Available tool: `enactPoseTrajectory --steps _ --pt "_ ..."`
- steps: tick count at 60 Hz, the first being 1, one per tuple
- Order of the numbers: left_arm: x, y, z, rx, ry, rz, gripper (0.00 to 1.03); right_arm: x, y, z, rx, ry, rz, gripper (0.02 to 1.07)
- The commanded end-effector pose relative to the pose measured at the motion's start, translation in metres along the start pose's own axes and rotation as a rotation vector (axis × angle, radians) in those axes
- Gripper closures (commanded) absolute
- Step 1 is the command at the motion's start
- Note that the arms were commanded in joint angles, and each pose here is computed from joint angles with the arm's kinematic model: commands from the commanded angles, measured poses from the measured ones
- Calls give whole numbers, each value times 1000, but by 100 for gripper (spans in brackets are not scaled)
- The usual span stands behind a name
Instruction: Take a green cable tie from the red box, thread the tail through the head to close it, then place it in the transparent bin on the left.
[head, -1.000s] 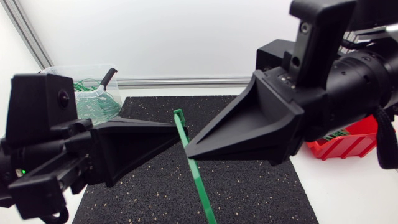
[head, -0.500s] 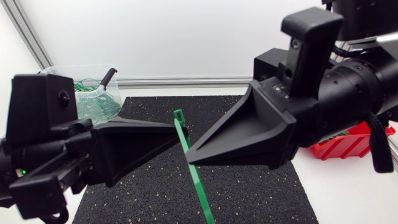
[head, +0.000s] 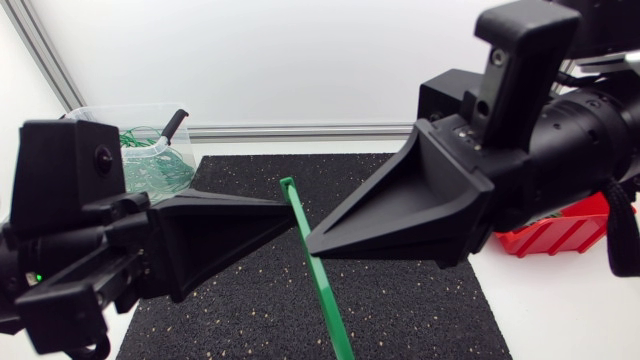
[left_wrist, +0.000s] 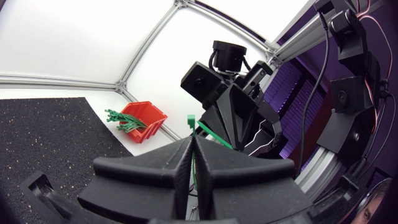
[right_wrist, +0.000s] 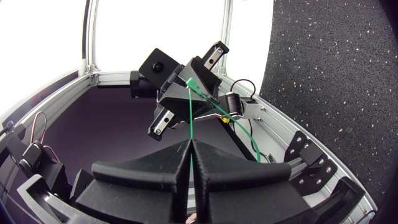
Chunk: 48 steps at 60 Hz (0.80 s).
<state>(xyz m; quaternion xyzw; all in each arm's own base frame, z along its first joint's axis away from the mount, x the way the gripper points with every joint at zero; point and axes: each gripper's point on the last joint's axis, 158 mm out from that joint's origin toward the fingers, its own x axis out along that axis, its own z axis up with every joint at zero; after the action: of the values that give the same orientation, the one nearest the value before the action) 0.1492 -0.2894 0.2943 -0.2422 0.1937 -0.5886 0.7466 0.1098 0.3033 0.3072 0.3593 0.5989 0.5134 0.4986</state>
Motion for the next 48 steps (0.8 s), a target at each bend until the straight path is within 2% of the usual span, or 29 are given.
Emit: enactPoseTrajectory --steps 1,48 --pt "-1 -12 10 20 -21 -22 99 0 -3 2 24 -3 3 101" --pt "-2 -13 17 33 -44 -11 99 2 -9 1 36 3 -3 101"
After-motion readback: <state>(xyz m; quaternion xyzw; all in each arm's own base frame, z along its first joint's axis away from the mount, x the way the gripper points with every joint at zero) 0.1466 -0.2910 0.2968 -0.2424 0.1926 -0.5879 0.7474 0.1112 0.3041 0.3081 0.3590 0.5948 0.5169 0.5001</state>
